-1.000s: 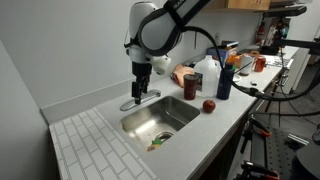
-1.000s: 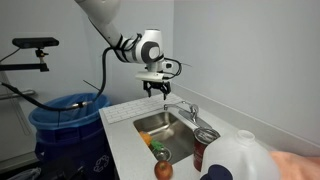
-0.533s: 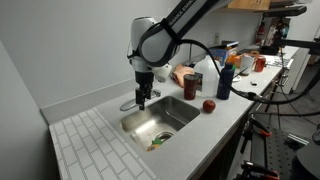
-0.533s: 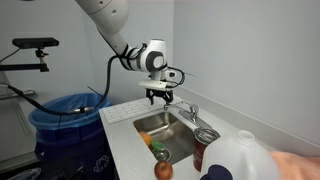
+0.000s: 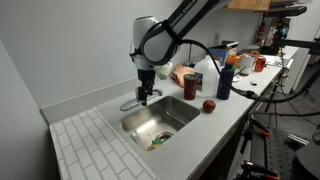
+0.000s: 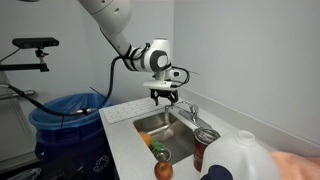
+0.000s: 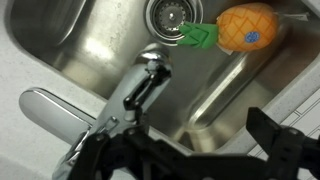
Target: Move the tap to the right side of the sink
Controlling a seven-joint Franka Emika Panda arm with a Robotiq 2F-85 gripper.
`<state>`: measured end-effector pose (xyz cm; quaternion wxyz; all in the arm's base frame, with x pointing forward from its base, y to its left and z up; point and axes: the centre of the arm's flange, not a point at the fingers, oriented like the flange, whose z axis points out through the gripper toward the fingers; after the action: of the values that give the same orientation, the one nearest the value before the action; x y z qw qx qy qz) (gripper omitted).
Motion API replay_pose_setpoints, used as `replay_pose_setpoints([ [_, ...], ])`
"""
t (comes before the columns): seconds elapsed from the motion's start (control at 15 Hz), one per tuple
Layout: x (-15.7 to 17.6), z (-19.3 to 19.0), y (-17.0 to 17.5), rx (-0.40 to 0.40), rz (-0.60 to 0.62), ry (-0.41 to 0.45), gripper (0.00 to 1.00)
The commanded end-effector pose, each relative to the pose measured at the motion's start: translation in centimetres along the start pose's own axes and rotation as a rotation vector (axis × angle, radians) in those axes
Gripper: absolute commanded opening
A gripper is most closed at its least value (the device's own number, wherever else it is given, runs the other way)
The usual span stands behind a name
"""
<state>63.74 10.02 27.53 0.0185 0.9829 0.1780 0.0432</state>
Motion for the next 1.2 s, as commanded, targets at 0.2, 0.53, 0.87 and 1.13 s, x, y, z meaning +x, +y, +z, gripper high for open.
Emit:
replay_pose_setpoints([
  [0.2, -1.5, -0.4, 2.8, -0.038, 0.068, -0.048, 1.0],
  [0.53, -2.3, -0.1, 5.3, -0.063, 0.134, -0.068, 1.0],
  [0.87, -2.8, 0.0, 8.5, -0.105, 0.218, -0.062, 1.0],
  [1.13, -3.0, -0.2, 10.3, -0.144, 0.279, -0.053, 1.0],
])
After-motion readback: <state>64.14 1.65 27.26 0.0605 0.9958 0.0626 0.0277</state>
